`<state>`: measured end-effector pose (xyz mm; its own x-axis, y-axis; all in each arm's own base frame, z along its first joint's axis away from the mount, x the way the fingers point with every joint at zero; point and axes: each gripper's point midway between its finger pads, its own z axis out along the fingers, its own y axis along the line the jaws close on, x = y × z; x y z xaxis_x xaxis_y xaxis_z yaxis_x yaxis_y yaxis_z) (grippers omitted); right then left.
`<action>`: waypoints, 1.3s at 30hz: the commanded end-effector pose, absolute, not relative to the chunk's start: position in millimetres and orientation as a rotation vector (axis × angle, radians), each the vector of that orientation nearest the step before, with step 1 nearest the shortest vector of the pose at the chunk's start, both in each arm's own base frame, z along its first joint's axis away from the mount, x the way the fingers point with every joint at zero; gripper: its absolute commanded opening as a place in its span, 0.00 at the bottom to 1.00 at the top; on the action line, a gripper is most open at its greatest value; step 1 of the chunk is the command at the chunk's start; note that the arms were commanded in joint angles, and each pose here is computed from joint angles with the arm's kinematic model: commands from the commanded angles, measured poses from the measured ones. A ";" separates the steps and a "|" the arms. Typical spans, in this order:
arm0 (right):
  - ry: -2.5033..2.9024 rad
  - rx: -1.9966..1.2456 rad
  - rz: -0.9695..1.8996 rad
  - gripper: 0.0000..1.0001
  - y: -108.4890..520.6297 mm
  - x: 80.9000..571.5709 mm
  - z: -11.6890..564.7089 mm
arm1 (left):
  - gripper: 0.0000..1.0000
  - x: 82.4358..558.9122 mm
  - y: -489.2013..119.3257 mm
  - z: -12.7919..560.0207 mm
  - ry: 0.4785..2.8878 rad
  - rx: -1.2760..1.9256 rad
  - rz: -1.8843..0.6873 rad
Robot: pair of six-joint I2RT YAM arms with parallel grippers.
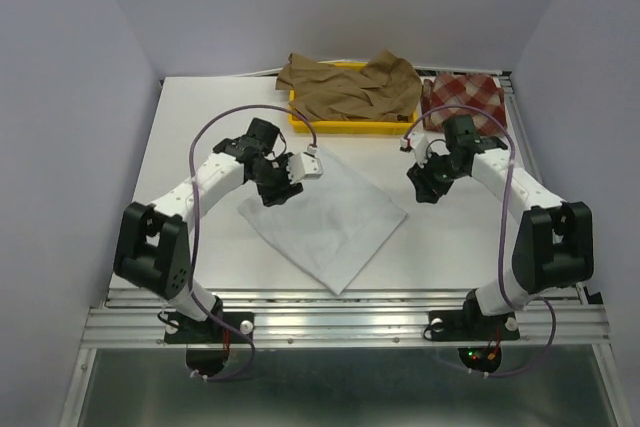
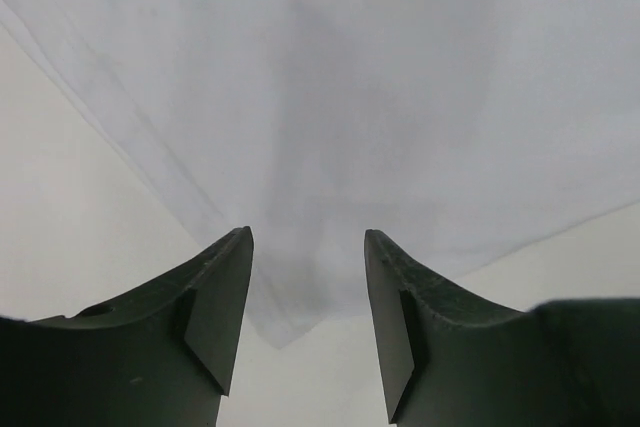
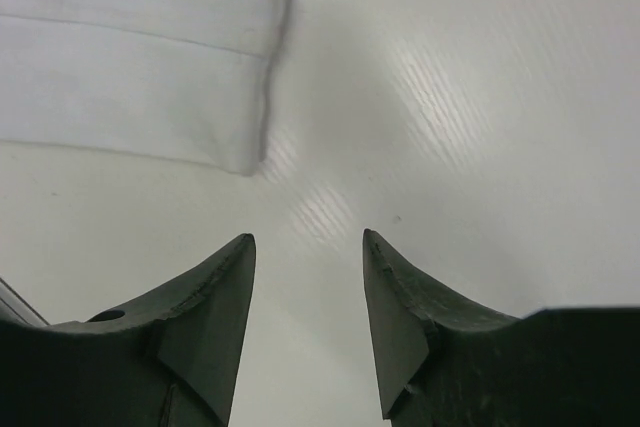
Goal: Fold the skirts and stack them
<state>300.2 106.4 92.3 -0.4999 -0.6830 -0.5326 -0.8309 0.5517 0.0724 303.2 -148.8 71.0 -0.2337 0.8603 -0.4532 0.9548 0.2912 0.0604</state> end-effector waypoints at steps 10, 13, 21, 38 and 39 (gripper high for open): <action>2.464 -1.078 0.606 0.56 106.3 317.5 64.5 | 0.63 140.1 -263.3 92.3 1.430 2.291 -0.466; 2.507 -1.022 0.728 0.57 117.6 315.7 56.1 | 0.64 118.0 -271.3 74.7 1.363 2.363 -0.455; 2.554 -0.908 0.976 0.60 139.8 304.5 50.6 | 0.65 89.8 -289.6 51.9 1.266 2.463 -0.453; 2.592 -0.795 0.767 0.01 99.3 336.9 45.9 | 0.00 70.8 -283.8 40.7 1.291 2.438 -0.546; 2.570 -0.802 0.742 0.01 98.3 341.4 51.8 | 0.00 66.8 -288.1 46.3 1.283 2.421 -0.583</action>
